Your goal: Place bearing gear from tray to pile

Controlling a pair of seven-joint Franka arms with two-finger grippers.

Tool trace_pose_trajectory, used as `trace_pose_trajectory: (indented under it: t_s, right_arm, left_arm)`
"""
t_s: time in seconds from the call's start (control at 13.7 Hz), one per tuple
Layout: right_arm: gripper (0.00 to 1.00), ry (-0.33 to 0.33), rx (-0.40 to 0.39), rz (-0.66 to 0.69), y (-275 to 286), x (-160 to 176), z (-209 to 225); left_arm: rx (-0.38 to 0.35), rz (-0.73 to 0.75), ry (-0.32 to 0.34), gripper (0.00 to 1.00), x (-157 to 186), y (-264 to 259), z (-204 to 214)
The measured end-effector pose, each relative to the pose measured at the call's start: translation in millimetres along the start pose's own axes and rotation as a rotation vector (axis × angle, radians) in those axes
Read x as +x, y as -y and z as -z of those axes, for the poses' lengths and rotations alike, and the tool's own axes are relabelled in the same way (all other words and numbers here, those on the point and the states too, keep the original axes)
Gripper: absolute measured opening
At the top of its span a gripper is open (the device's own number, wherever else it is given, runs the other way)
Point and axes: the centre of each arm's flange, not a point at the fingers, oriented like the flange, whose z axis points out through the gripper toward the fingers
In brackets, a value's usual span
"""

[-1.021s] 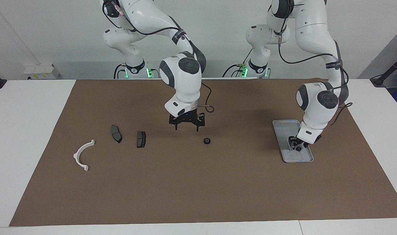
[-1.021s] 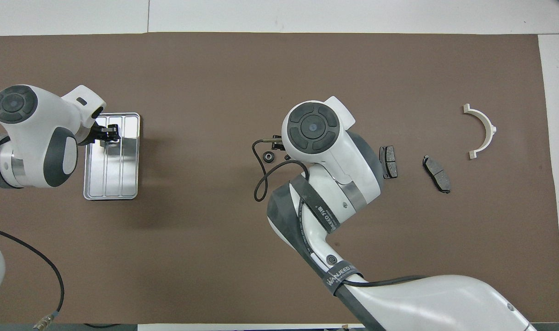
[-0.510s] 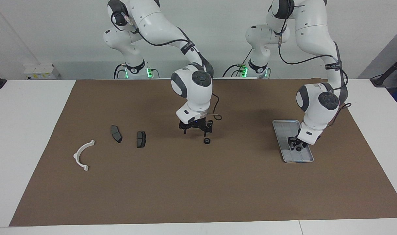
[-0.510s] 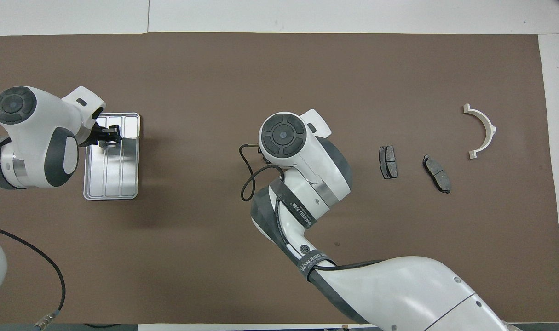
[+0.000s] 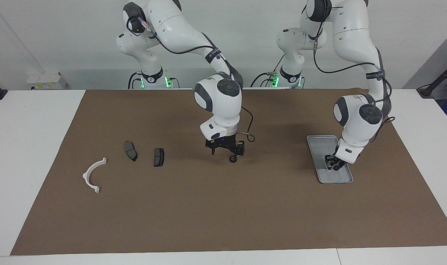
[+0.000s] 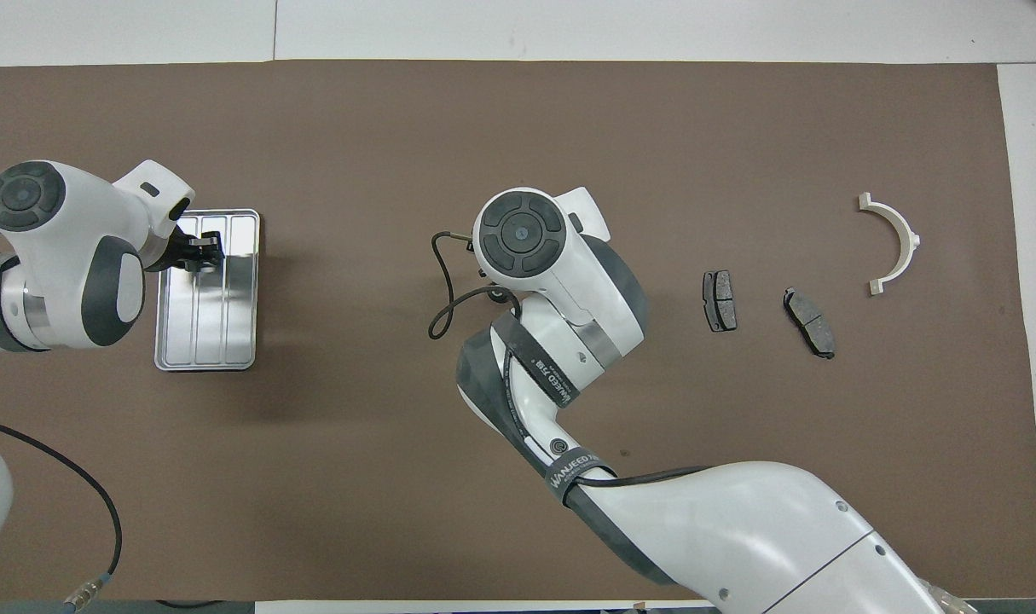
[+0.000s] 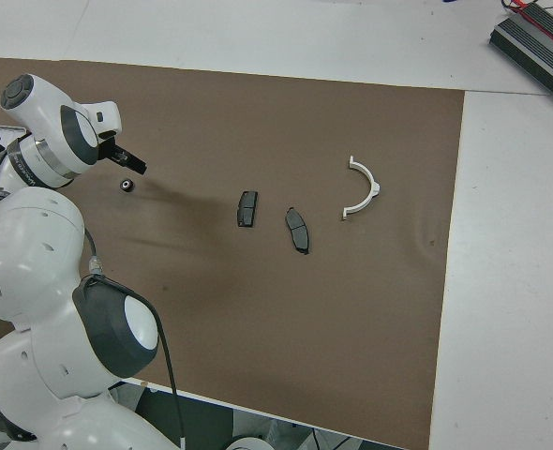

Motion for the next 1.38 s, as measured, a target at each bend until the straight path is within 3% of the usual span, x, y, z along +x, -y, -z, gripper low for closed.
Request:
trace_pose_trajectory:
  t_s: [0.29,0.66,0.95,1.38]
  right_arm:
    - [1.0,0.009,0.013,-0.023,11.7,-1.9,-6.3]
    - [1.0,0.022,0.033,-0.054,29.1,-21.7,-0.9]
    - [1.0,0.051,-0.008,-0.024,23.2,-33.6,-24.9]
    - [1.0,0.066,-0.003,0.0,19.2,-33.6,-34.6]
  left_arm:
    - [0.0,0.006,-0.003,0.5,0.7,3.5,-0.3]
    - [-0.01,0.014,-0.01,0.4,1.3,3.0,-0.2]
    - [-0.015,0.014,-0.018,0.24,1.6,1.3,0.5]
    - [-0.032,0.036,-0.015,0.24,2.0,2.7,0.9]
